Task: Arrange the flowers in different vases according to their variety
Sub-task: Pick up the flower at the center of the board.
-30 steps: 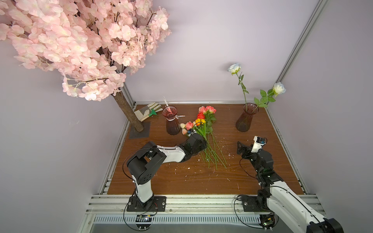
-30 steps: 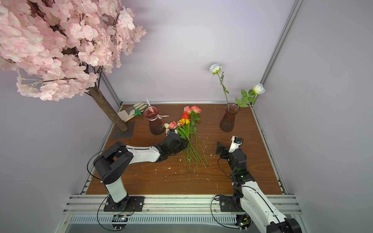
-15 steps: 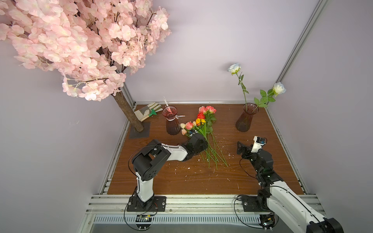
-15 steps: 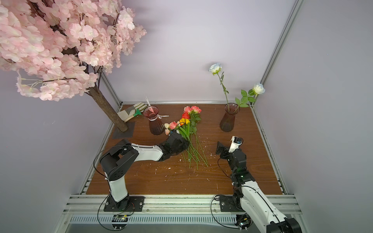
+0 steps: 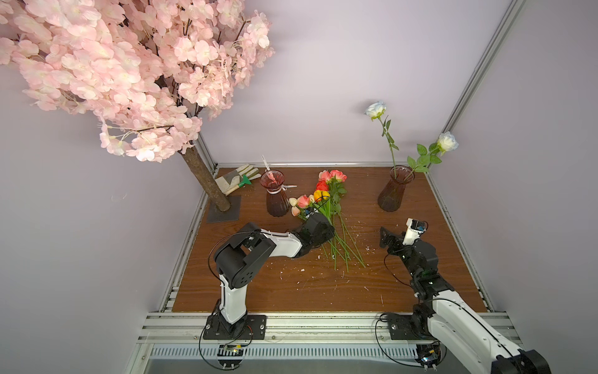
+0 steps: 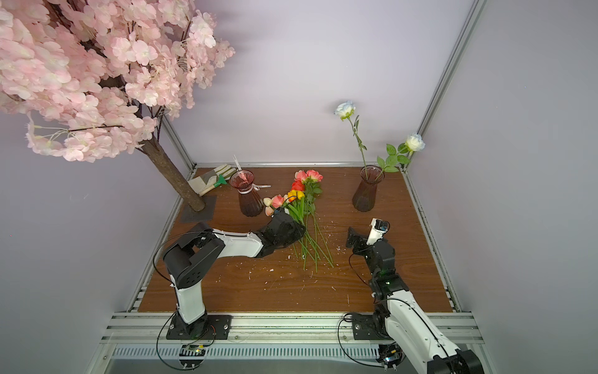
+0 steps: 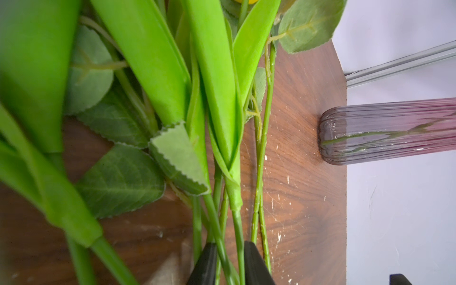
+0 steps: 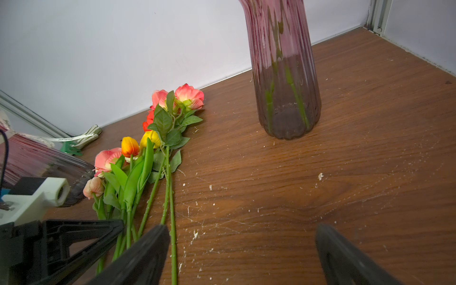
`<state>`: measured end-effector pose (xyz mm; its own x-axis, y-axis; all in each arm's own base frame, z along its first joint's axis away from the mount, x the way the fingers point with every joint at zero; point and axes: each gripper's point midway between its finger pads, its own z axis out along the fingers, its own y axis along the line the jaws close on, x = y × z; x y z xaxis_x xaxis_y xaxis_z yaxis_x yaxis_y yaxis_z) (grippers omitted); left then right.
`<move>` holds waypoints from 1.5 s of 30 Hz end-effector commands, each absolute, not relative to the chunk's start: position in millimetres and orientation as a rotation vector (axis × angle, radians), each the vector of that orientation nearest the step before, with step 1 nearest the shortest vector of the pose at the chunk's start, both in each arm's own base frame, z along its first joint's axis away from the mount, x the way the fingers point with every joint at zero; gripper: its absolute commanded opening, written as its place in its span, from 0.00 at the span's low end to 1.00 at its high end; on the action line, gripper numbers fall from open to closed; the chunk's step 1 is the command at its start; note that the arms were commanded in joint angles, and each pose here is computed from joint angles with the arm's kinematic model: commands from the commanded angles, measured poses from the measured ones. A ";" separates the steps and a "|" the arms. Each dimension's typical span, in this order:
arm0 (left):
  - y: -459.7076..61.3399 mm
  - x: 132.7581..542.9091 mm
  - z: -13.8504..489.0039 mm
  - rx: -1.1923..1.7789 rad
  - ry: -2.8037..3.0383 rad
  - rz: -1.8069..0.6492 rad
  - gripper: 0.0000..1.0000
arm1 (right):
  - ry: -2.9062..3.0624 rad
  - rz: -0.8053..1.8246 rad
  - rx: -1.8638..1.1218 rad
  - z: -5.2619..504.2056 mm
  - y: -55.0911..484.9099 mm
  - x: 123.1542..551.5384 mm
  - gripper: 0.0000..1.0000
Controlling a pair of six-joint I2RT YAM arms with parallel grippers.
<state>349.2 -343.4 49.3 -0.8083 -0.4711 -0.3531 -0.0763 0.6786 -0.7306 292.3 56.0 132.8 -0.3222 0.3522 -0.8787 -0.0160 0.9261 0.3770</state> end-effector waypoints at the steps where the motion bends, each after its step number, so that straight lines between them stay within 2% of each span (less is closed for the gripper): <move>1: -345.8 351.9 46.7 -0.410 2.370 -0.998 0.26 | 1.815 0.384 0.259 148.0 55.5 296.8 1.00; 4: -345.3 352.0 45.3 -0.411 2.372 -0.997 0.24 | 1.818 0.383 0.261 147.0 55.2 297.0 0.99; 9: -344.6 351.9 50.3 -0.410 2.359 -1.012 0.07 | 1.817 0.383 0.262 147.3 55.2 297.1 1.00; 13: -342.2 352.3 61.6 -0.400 2.331 -1.017 0.00 | 1.818 0.383 0.263 147.0 55.2 297.2 0.99; 20: -332.6 351.8 93.4 -0.366 2.252 -1.019 0.00 | 1.818 0.382 0.262 146.9 55.3 297.2 0.99; 25: -320.6 352.7 137.9 -0.280 2.137 -0.989 0.00 | 1.818 0.383 0.263 146.5 55.1 297.1 1.00; 31: -297.9 359.9 195.9 -0.127 1.992 -0.816 0.00 | 1.817 0.387 0.262 146.9 55.7 297.2 0.99; 45: -162.7 398.0 342.0 -0.084 1.602 -0.336 0.00 | 1.826 0.402 0.258 144.0 58.4 298.0 0.99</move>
